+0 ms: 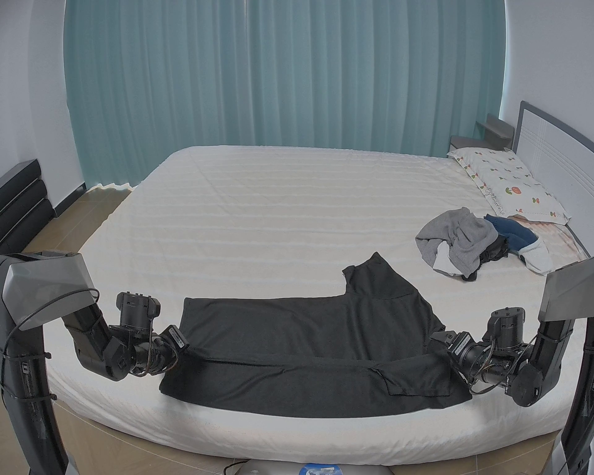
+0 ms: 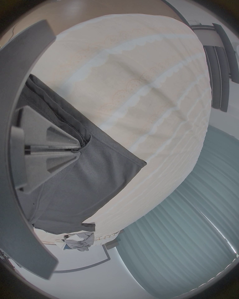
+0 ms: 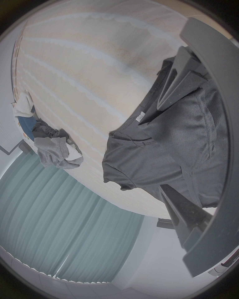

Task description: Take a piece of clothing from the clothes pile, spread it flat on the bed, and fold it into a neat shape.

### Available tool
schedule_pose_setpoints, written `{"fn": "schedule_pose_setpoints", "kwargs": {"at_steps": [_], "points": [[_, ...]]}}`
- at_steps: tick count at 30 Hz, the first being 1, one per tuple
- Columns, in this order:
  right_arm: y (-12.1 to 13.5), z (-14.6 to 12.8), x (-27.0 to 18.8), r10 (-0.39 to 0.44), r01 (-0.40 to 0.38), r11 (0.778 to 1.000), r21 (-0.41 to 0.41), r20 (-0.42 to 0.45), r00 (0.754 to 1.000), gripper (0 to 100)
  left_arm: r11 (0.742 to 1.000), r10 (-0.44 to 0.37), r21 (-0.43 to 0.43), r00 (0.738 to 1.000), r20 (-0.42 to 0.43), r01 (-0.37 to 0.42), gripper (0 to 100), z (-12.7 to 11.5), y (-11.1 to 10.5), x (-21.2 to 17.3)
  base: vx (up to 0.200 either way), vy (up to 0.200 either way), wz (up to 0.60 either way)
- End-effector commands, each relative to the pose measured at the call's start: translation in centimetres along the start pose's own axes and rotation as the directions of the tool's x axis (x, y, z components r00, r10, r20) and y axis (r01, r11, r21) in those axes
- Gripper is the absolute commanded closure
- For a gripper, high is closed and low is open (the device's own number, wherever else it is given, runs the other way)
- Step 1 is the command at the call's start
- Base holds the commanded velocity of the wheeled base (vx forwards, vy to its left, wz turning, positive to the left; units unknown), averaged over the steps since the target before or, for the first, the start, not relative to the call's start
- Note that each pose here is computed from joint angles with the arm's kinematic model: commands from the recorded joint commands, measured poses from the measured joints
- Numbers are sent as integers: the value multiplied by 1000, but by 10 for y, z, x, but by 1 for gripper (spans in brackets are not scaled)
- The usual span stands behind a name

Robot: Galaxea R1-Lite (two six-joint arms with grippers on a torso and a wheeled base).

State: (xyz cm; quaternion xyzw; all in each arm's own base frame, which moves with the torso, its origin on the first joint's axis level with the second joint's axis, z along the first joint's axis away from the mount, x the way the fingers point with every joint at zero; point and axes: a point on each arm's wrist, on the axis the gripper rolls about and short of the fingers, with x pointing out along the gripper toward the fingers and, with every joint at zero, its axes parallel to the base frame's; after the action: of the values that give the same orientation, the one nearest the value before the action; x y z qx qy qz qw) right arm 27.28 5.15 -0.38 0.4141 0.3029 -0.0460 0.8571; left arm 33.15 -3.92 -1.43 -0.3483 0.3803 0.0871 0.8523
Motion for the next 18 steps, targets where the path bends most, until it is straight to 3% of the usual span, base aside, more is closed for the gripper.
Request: {"fn": "schedule_pose_setpoints", "kwargs": {"at_steps": [1, 11, 18], "points": [[2, 2, 0, 10, -10, 1000, -1, 8, 1000, 0, 1000, 12, -9, 1000, 24, -12, 100, 3, 1, 0, 0, 0, 0], [-1, 14, 5, 43, -40, 998, -50, 60, 997, 0, 998, 8, -62, 999, 51, -5, 100, 10, -1, 1, 0, 0, 0], [-14, 10, 30, 39, -39, 987, -155, -5, 999, 0, 998, 10, -60, 999, 42, -8, 100, 7, -1, 2, 0, 0, 0]]}}
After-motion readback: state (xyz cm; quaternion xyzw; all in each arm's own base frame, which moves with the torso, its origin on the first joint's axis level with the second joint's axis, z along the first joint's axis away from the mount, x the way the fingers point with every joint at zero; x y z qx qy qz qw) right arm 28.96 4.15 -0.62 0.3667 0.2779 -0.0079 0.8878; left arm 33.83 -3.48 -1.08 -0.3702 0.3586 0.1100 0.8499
